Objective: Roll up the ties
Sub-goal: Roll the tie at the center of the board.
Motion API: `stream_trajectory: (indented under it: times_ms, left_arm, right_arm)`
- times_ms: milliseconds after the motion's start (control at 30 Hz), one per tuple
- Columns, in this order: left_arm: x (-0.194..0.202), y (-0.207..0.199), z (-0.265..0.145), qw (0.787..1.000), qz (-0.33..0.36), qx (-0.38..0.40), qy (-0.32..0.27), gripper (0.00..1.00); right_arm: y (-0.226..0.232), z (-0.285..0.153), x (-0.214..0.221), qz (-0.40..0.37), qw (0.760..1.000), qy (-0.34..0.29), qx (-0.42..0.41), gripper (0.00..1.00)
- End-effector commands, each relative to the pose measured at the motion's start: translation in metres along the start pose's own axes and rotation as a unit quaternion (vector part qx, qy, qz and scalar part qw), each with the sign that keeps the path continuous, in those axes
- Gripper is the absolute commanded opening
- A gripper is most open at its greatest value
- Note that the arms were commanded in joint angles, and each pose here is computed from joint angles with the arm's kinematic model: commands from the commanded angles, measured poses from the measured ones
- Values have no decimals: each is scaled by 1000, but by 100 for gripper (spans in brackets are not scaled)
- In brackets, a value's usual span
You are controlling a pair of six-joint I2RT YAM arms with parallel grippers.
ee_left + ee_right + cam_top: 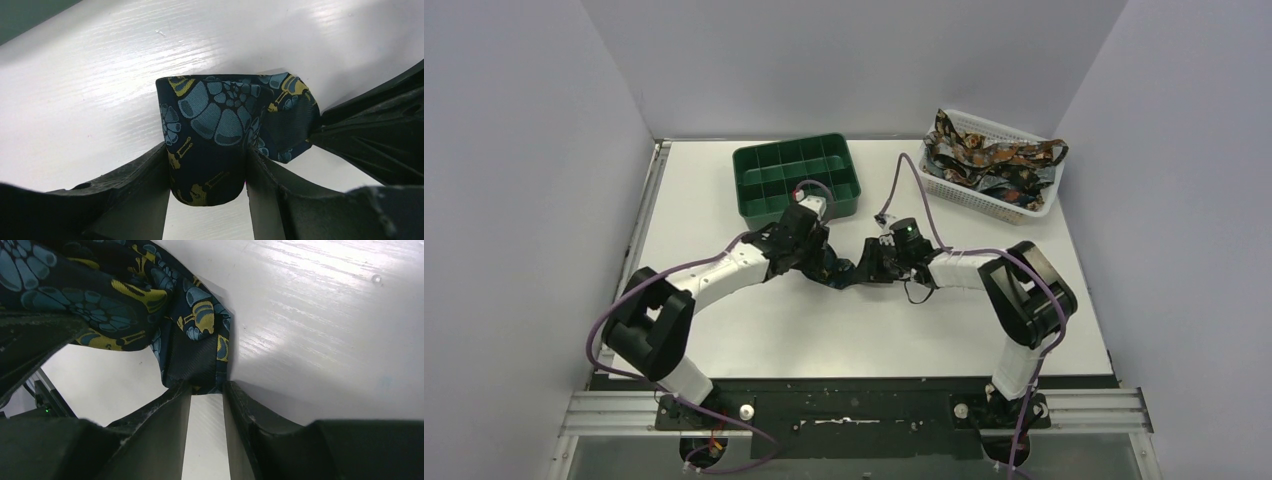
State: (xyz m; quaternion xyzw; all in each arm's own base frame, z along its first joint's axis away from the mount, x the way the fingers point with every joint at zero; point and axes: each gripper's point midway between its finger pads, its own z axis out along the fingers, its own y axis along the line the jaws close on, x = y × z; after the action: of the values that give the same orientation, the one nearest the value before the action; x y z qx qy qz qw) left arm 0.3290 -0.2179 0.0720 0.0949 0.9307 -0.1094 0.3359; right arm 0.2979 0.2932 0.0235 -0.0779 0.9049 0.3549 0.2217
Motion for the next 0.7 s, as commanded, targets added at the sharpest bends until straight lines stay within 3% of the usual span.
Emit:
stream_trajectory:
  times_ms: [0,200,333,667]
  left_arm:
    - [-10,5,-6,996,58,-59,-14,51]
    - [-11,-3,-6,989,105,-97,-22,51]
    - [-14,-12,-5,985,124,-115,-27,53]
    - [-8,-36,-7,972,173,-151,-46,59]
  right_arm:
    - [-1,-1,6,11,1000,-9,2,33]
    - [2,-17,-7,30,998,-46,-11,44]
    - [2,-30,-16,49,996,-73,-14,57]
    - [-55,-80,-31,120,972,-168,109,70]
